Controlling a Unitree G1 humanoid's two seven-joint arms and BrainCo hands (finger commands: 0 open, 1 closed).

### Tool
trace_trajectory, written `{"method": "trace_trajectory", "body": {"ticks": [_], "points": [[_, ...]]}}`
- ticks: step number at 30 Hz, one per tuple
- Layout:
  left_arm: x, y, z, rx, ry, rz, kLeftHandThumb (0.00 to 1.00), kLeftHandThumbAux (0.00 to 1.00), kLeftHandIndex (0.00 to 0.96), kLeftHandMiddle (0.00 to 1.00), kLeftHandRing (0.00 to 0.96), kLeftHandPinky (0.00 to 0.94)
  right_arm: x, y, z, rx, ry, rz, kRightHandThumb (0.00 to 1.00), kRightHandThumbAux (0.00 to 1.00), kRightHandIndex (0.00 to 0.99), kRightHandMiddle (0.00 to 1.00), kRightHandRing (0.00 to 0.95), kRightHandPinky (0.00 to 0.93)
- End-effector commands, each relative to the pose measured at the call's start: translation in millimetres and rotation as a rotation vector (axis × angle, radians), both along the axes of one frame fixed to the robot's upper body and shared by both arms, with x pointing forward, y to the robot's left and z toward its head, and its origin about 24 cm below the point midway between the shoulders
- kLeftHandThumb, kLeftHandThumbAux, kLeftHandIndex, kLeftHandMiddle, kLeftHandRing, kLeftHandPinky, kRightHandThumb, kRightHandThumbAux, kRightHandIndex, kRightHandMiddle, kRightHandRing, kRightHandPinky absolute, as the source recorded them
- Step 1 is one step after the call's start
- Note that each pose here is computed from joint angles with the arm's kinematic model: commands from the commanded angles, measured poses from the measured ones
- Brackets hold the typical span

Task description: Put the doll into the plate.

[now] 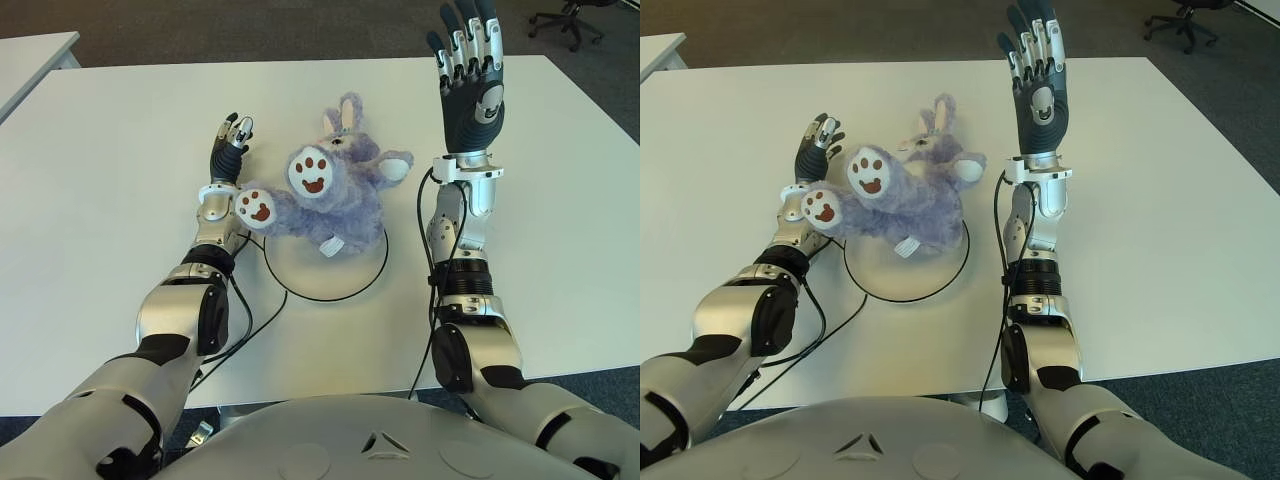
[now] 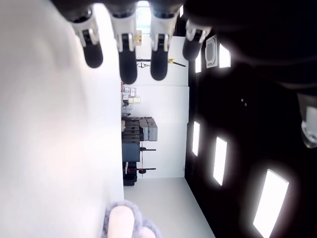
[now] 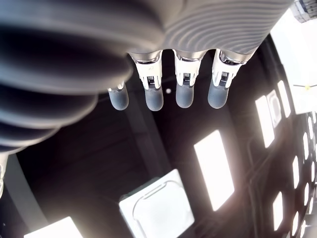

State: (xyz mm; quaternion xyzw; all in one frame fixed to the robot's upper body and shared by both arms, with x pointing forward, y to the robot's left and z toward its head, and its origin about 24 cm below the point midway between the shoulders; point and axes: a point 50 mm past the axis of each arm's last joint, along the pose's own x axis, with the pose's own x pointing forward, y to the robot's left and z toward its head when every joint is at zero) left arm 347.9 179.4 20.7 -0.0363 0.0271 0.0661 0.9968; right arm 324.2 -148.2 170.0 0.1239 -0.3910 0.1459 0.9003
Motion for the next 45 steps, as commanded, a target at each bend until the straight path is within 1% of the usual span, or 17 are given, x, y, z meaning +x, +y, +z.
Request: {"method": "trace_trajectory", "body": {"ticks": [1, 5, 10, 12, 13, 15, 16, 21, 23, 27, 34, 40, 45], "points": [[-35.6, 4.4, -53, -0.033, 0.225, 0.042, 0.000, 0.377, 0.023, 0.165, 0.167, 0.129, 3.6, 4.7, -3, -0.007, 0.046, 0.003, 0.047, 0.406, 0.000, 0.000, 0.000, 0.000], [-35.7, 5.2, -53, -0.031, 0.215, 0.046, 0.000, 0.377, 0.017, 0.161, 0.161, 0.091, 5.3, 5.7, -6, -0.065, 0.061, -0.027, 0.020, 0.422, 0.000, 0.000, 0.000, 0.000], [-35.8, 5.8, -52, -0.027, 0.207, 0.047, 0.000, 0.379, 0.010, 0.158, 0.159, 0.097, 8.9, 6.8, -11, -0.101, 0.086, -0.047, 0.000, 0.430, 0.000, 0.000, 0.000, 0.000], [-35.7, 6.2, -51, -0.023, 0.200, 0.056, 0.000, 0.373, 0.010, 0.169, 0.175, 0.136, 11.8, 7.8, -17, -0.109, 0.111, -0.060, 0.000, 0.433, 0.000, 0.000, 0.000, 0.000], [-35.7, 6.4, -51, -0.019, 0.196, 0.060, 0.000, 0.369, 0.010, 0.173, 0.181, 0.138, 13.0, 8.1, -19, -0.116, 0.119, -0.069, 0.000, 0.435, 0.000, 0.000, 0.000, 0.000], [-35.6, 6.5, -50, -0.016, 0.192, 0.064, 0.000, 0.366, 0.009, 0.176, 0.185, 0.137, 14.2, 8.5, -20, -0.123, 0.122, -0.080, 0.000, 0.436, 0.000, 0.000, 0.000, 0.000], [-35.7, 6.6, -50, -0.011, 0.185, 0.065, 0.000, 0.353, 0.008, 0.180, 0.190, 0.111, 15.2, 8.7, -21, -0.131, 0.125, -0.092, 0.000, 0.440, 0.000, 0.000, 0.000, 0.000], [-35.7, 5.9, -48, 0.001, 0.158, 0.068, 0.000, 0.349, 0.007, 0.184, 0.194, 0.098, 19.4, 11.8, -26, -0.156, 0.145, -0.126, 0.000, 0.435, 0.000, 0.000, 0.000, 0.000], [-35.7, 5.8, -47, 0.005, 0.154, 0.069, 0.000, 0.347, 0.005, 0.184, 0.203, 0.141, 21.1, 13.4, -28, -0.158, 0.158, -0.134, 0.000, 0.445, 0.000, 0.000, 0.000, 0.000], [-35.8, 5.7, -47, 0.012, 0.145, 0.071, 0.000, 0.343, 0.000, 0.184, 0.209, 0.129, 23.4, 14.5, -32, -0.158, 0.175, -0.147, 0.000, 0.475, 0.000, 0.000, 0.000, 0.000], [-35.3, 6.4, -45, 0.012, 0.130, 0.067, 0.000, 0.345, 0.000, 0.164, 0.206, 0.177, 26.5, 17.3, -37, -0.154, 0.201, -0.155, 0.000, 0.504, 0.000, 0.000, 0.000, 0.000], [-35.2, 6.7, -44, 0.001, 0.123, 0.066, 0.000, 0.355, 0.000, 0.142, 0.191, 0.165, 27.1, 19.8, -42, -0.146, 0.224, -0.151, 0.000, 0.512, 0.000, 0.000, 0.000, 0.000], [-34.8, 7.3, -43, -0.010, 0.113, 0.079, 0.000, 0.359, 0.000, 0.138, 0.202, 0.175, 29.9, 19.1, -47, -0.173, 0.269, -0.181, 0.000, 0.514, 0.000, 0.000, 0.000, 0.000]]}}
